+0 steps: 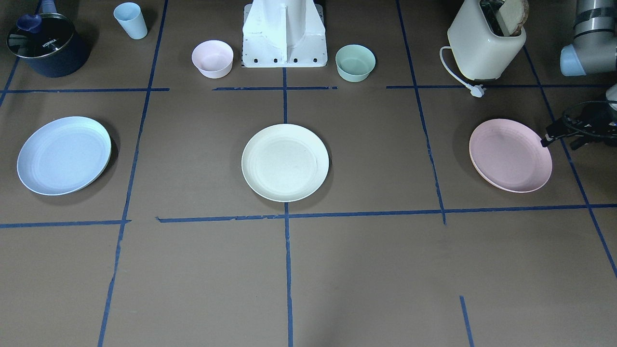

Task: Stack three plates with pink and blue
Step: 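Reach the left gripper to the pink plate rim and grasp it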

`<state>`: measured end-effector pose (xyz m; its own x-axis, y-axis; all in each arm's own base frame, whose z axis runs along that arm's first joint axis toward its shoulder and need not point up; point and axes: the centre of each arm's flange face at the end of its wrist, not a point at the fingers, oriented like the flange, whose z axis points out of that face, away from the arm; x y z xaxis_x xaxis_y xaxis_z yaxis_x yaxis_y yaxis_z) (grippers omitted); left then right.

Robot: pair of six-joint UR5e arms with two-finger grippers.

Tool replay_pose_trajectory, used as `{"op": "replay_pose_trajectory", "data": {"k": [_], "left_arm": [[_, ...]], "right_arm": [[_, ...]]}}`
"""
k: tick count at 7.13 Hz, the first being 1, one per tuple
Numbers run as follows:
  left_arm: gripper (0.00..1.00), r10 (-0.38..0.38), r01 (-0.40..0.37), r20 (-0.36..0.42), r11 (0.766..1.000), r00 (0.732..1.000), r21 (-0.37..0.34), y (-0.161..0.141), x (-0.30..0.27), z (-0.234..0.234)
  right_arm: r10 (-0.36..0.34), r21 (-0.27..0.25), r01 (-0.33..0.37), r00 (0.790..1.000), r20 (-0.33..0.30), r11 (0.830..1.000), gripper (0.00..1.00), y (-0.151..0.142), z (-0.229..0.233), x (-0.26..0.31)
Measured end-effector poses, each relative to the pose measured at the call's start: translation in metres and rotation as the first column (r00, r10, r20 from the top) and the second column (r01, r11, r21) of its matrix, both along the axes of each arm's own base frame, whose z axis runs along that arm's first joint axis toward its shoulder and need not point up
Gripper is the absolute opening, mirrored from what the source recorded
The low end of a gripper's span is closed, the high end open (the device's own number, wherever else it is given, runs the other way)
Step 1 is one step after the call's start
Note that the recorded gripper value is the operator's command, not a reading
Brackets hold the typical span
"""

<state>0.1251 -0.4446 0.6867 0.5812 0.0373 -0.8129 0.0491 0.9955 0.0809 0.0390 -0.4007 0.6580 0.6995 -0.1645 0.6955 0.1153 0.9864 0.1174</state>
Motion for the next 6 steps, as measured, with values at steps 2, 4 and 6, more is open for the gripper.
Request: {"op": "replay_pose_trajectory", "data": {"k": [2, 4, 6], "left_arm": [[0.45, 0.014, -0.015, -0.004, 0.999, 1.0, -0.034, 0.007, 0.017, 0.014], [0.08, -0.035, 0.033, -0.01, 0.993, 0.999, -0.113, 0.007, 0.021, 0.016], [0.0, -0.063, 0.06, -0.017, 0.987, 0.998, -0.147, 0.005, 0.022, 0.013]], "right_arm": [[-0.001, -0.002, 0.001, 1.0, 0.0, 1.0, 1.0, 0.0, 0.001, 0.0], [-0.001, -0.002, 0.001, 1.0, -0.002, 1.0, 1.0, 0.001, 0.001, 0.0], [-0.001, -0.002, 0.001, 1.0, -0.001, 1.0, 1.0, 0.001, 0.001, 0.0]]}}
